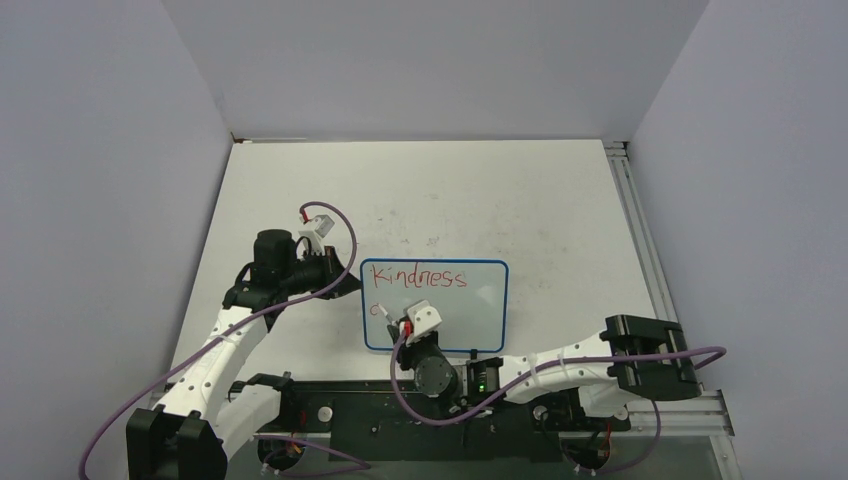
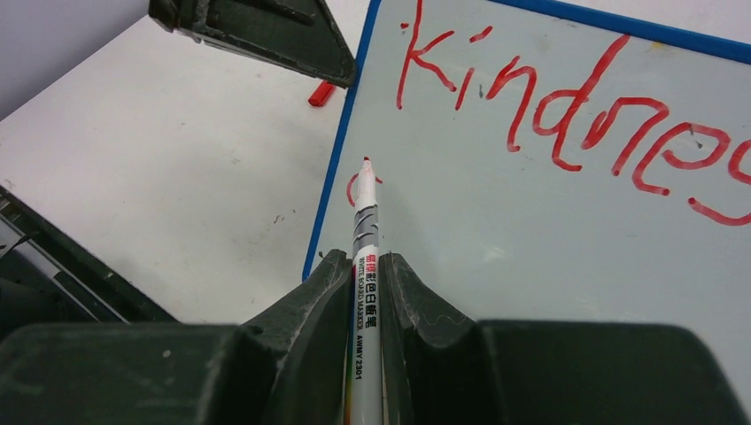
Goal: Write a sentence on the whiteboard
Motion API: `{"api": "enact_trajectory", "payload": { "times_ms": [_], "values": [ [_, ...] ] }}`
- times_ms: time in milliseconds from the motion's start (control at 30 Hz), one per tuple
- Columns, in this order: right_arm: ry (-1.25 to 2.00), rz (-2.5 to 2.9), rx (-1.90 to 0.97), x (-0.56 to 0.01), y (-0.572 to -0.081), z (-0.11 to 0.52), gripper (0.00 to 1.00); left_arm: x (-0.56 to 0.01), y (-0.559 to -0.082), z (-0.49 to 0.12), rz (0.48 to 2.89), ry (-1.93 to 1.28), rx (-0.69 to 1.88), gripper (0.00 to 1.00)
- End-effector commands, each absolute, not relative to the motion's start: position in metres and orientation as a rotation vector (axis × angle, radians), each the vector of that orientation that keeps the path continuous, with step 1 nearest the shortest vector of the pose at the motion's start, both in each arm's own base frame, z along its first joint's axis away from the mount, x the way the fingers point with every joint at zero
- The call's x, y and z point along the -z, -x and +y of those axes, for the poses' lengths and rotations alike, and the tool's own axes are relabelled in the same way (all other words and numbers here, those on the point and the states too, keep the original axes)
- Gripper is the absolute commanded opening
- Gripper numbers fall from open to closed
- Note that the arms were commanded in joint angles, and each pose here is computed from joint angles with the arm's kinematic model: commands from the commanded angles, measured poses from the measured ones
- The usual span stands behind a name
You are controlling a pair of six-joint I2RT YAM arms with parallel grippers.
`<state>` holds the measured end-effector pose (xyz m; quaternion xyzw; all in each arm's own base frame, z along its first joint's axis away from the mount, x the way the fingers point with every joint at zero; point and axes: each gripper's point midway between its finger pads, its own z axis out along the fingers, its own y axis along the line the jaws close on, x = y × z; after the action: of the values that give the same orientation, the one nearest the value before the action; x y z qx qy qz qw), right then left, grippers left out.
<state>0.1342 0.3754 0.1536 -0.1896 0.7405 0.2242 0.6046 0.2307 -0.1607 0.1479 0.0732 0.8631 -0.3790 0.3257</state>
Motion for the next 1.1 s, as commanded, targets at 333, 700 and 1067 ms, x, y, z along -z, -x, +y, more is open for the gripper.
{"api": "enact_trajectory", "payload": {
  "times_ms": [333, 700, 1067],
  "values": [
    [0.331, 1.686, -0.518, -0.173, -0.163, 0.37, 0.05, -0.167, -0.236, -0.165, 2.208, -0.226, 0.997, 0.0],
    [0.342, 1.745, -0.501, -0.15, -0.162, 0.366, 0.05, -0.167, -0.237, -0.165, 2.207, -0.226, 0.997, 0.0],
    [0.369, 1.805, -0.5, -0.126, -0.15, 0.365, 0.05, -0.167, -0.236, -0.165, 2.206, -0.227, 0.996, 0.0]
  ]
}}
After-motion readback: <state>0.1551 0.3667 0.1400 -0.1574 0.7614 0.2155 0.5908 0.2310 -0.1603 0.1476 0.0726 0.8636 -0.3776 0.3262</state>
